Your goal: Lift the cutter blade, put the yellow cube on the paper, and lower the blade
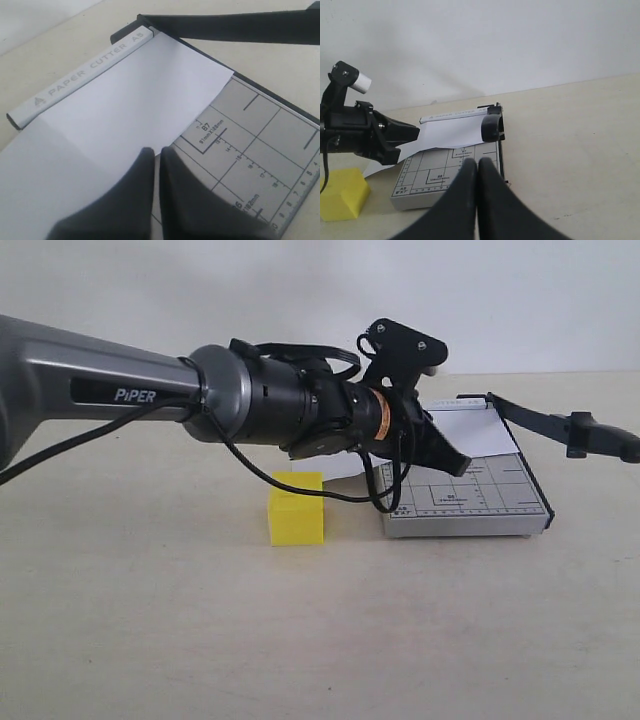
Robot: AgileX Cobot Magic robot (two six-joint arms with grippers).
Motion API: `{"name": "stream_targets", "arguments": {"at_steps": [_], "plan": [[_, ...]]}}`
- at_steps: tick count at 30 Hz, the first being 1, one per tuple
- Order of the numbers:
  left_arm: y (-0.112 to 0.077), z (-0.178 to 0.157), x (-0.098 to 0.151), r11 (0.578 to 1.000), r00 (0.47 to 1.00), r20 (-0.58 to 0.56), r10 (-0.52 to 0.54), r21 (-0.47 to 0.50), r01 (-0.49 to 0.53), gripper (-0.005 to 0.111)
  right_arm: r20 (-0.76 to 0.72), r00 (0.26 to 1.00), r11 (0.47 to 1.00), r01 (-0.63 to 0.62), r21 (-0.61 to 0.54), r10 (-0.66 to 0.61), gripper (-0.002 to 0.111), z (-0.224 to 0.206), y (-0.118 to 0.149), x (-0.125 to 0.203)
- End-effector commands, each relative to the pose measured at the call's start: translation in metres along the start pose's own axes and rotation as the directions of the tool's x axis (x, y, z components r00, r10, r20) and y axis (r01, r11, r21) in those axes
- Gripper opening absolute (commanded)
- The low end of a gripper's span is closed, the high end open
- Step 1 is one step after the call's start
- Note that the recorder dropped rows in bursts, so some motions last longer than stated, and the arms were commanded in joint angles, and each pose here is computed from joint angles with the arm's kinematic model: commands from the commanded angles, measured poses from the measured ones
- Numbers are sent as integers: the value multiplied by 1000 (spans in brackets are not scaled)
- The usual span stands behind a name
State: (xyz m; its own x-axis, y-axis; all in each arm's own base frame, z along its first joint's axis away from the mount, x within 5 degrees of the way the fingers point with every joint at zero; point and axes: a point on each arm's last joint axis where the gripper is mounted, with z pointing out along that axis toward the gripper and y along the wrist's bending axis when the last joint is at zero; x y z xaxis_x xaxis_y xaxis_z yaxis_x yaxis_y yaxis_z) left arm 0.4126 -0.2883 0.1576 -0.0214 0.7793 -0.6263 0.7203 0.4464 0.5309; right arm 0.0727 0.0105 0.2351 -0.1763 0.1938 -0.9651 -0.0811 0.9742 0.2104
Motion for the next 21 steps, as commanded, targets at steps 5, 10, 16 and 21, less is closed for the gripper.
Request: {"name": "stream_targets", "arguments": {"at_steps": [5, 10, 16, 21], "plan": [[4, 8, 8, 1000, 999, 31, -29, -4, 29, 4, 10, 1000, 1000, -3, 4, 3, 0, 0, 0, 0], [18, 11, 10, 999, 999, 37, -37, -33, 38, 4, 10, 1000, 1000, -3, 4, 3, 0, 0, 0, 0], [22, 24, 13, 999, 1000, 8, -2, -49, 2, 4, 10, 1000, 1000, -3, 4, 3, 0, 0, 0, 0], [22, 31, 16, 998, 1000, -1, 16, -54, -16, 4, 10, 1000, 1000, -3, 4, 3, 0, 0, 0, 0]]}}
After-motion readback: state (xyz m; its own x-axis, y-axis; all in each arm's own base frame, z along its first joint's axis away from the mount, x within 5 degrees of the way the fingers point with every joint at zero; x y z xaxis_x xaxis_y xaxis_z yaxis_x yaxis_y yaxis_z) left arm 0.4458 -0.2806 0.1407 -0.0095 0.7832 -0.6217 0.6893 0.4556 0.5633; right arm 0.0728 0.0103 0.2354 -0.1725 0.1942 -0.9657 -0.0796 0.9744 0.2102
